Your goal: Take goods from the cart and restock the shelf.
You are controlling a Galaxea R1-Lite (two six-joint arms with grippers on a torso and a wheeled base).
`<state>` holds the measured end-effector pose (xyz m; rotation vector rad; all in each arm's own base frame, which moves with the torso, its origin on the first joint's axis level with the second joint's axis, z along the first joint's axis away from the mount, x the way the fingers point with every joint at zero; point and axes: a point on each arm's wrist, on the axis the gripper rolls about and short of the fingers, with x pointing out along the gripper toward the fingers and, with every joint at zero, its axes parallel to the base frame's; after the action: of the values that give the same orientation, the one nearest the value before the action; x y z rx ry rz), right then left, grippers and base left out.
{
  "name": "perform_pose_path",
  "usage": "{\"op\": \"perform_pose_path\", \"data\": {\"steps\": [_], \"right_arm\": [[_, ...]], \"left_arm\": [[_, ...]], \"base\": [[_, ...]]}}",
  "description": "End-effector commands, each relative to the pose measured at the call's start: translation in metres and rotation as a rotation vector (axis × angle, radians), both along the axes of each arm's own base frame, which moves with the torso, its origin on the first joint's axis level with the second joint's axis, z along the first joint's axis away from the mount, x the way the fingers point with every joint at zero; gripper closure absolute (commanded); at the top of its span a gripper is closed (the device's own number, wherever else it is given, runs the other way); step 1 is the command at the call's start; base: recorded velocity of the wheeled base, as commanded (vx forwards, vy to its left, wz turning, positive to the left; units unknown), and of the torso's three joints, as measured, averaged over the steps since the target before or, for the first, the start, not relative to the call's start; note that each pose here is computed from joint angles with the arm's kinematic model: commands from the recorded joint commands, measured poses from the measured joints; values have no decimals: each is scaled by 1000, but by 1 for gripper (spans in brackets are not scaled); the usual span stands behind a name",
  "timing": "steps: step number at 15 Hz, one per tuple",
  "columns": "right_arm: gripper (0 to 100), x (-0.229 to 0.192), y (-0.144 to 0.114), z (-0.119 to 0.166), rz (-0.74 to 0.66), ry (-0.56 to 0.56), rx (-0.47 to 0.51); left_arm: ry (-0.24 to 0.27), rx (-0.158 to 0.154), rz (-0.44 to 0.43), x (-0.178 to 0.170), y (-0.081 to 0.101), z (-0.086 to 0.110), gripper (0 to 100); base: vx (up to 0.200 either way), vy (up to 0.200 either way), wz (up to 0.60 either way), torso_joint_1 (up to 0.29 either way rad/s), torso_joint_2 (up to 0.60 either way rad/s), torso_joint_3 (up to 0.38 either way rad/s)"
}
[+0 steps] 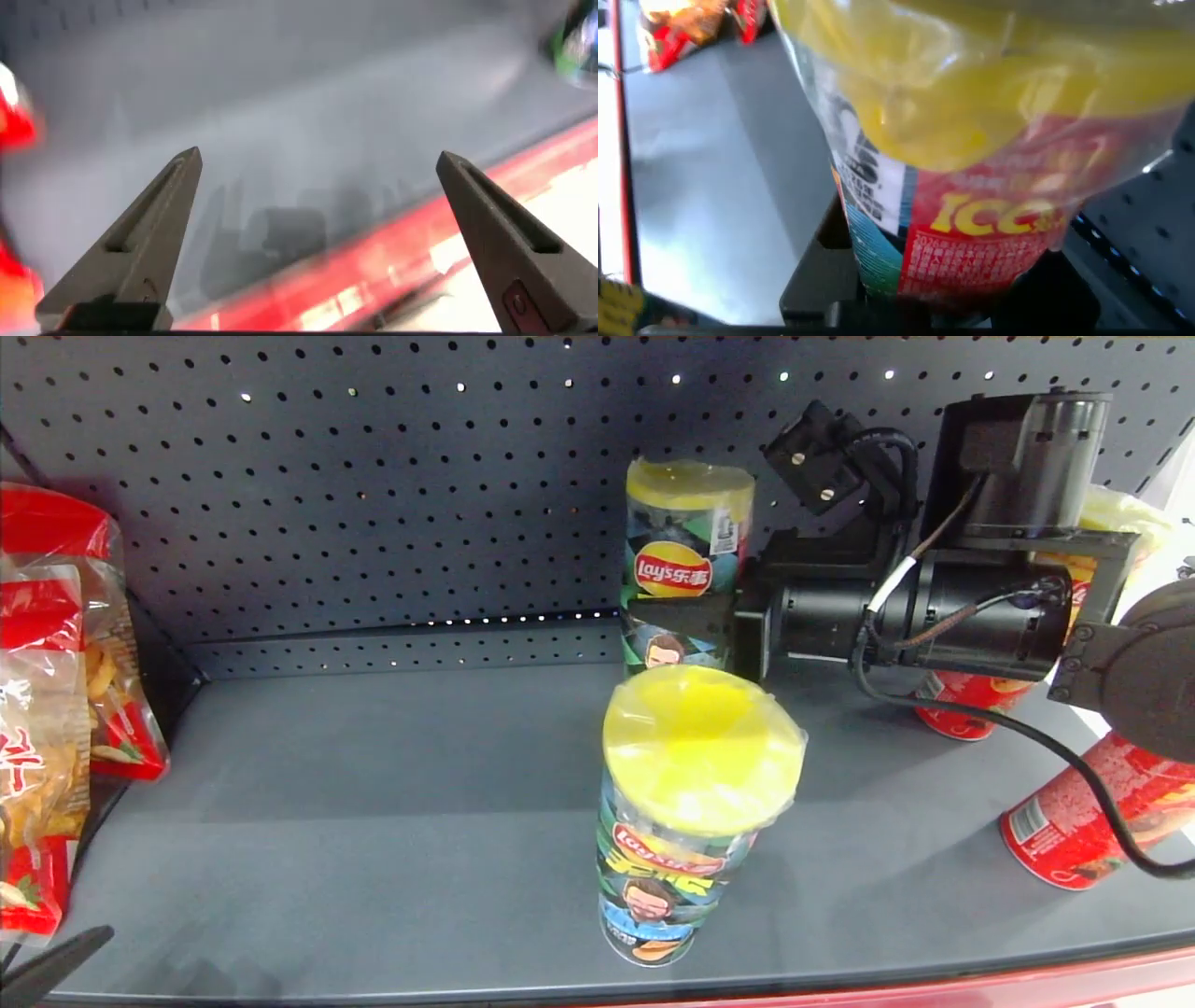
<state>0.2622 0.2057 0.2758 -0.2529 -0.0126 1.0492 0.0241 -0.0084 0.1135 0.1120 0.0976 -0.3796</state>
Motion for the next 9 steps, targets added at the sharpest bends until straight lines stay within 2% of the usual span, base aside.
{"op": "perform_pose_path", "data": {"steps": [1,2,4,5,6,7,9], "right_arm": [[100,2,7,-5,13,13,-4],[100,2,7,-6,16,18,-7],[100,3,9,-7,18,18,-6],[100,4,10,-5,18,13,0],[100,5,10,-3,19,8,4],[100,5,10,-2,19,6,7],[100,6,10,-1,17,5,13]], "left_arm": [[-68,-14,169,-45,5,-33,0],[-73,-23,220,-45,6,-32,0],[-47,-15,295,-42,6,-31,0],[-27,-6,380,-41,7,-31,0],[-22,-6,375,-40,7,-31,0],[-35,-12,368,-42,7,-31,0],[-49,-60,428,-43,8,-32,0]], "base": [[0,0,0,0,0,0],[0,0,0,0,0,0],[0,0,0,0,0,0],[0,0,0,0,0,0],[0,0,0,0,0,0],[0,0,0,0,0,0],[0,0,0,0,0,0]]}}
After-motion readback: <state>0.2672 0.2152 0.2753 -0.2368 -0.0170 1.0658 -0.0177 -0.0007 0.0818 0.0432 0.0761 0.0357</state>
